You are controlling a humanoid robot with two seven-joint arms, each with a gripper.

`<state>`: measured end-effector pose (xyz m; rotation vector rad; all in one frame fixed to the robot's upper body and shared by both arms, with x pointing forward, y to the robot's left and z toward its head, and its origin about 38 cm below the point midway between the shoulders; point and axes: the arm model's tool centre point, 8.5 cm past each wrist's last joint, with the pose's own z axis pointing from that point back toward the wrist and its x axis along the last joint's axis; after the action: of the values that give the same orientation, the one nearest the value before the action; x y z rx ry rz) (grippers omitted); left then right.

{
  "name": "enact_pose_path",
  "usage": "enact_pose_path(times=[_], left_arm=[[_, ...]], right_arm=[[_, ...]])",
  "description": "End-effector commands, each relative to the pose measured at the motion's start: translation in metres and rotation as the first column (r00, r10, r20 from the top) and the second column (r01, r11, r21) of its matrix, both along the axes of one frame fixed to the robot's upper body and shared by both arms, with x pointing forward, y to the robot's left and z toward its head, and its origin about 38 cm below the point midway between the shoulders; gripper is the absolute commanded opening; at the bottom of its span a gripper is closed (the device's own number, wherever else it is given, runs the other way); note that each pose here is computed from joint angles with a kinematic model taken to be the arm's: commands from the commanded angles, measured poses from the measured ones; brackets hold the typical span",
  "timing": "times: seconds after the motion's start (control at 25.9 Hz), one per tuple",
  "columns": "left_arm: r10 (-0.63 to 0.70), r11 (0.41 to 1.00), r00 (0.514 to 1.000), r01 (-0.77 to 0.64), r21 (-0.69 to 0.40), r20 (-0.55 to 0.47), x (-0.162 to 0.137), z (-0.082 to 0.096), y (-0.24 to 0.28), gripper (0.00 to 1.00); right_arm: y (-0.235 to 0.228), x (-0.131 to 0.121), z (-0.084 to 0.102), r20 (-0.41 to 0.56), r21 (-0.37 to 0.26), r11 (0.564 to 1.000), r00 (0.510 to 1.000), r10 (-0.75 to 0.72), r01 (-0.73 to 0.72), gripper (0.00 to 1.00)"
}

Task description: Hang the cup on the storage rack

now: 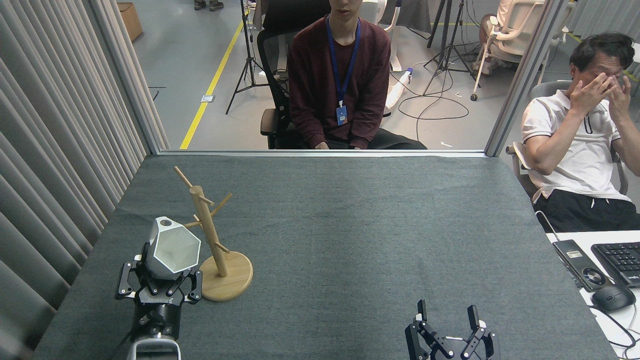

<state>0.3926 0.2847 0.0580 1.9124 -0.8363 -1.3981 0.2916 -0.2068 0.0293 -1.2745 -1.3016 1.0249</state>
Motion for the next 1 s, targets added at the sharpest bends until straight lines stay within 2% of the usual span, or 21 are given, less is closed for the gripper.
enact_pose_path(times=[0.0,0.12,0.23,0.35,0.39,0.43,0.46,0.5,0.73,0.97], left_arm=[[-0.001,1.000,1.000,0.001,0.010,-0.003,0.004,0.000,-0.001,0.39],[-0.007,0.999,1.000,0.007,0.050,-0.007,0.004,-0.001,-0.004,0.39],[-0.001,0.997,1.000,0.003,0.073,-0.023,0.003,-0.010,-0.008,0.40],[-0.005,0.997,1.000,0.006,0.070,-0.018,0.006,-0.008,-0.010,0.48],[-0.007,0.998,1.000,0.008,0.070,-0.014,0.006,-0.007,-0.011,0.54],[-0.013,0.997,1.000,0.014,0.072,-0.008,0.006,-0.007,-0.012,0.65],[-0.019,0.997,1.000,0.019,0.068,-0.003,0.007,-0.007,-0.014,0.78],[-0.025,0.998,1.000,0.024,0.064,0.002,0.008,-0.007,-0.017,0.97],[-0.055,0.996,0.998,0.054,0.066,0.017,0.008,-0.007,-0.024,0.99],[-0.065,0.997,0.998,0.065,0.045,-0.001,-0.005,-0.019,-0.033,0.99]], right_arm=[[-0.001,-0.001,-0.002,-0.001,-0.002,1.000,1.000,0.000,0.000,0.98],[-0.001,-0.001,-0.003,-0.004,-0.004,1.000,1.000,0.001,-0.001,0.98],[-0.001,0.000,-0.002,-0.001,-0.004,1.000,1.000,0.002,-0.002,0.98],[-0.001,0.000,-0.002,-0.001,-0.004,1.000,1.000,0.002,-0.002,0.98],[-0.001,-0.001,-0.003,-0.004,-0.004,1.000,1.000,0.003,-0.003,0.98],[-0.001,-0.001,-0.004,-0.006,-0.004,1.000,1.000,0.003,-0.003,0.98],[-0.001,-0.001,-0.005,-0.007,-0.004,1.000,1.000,0.003,-0.003,0.98],[-0.001,-0.001,-0.005,-0.007,-0.004,1.000,1.000,0.005,-0.005,0.98],[0.000,-0.001,-0.005,-0.002,-0.002,1.000,1.000,0.007,-0.007,0.98],[-0.001,-0.001,-0.005,-0.002,-0.001,1.000,1.000,0.005,-0.005,0.98]])
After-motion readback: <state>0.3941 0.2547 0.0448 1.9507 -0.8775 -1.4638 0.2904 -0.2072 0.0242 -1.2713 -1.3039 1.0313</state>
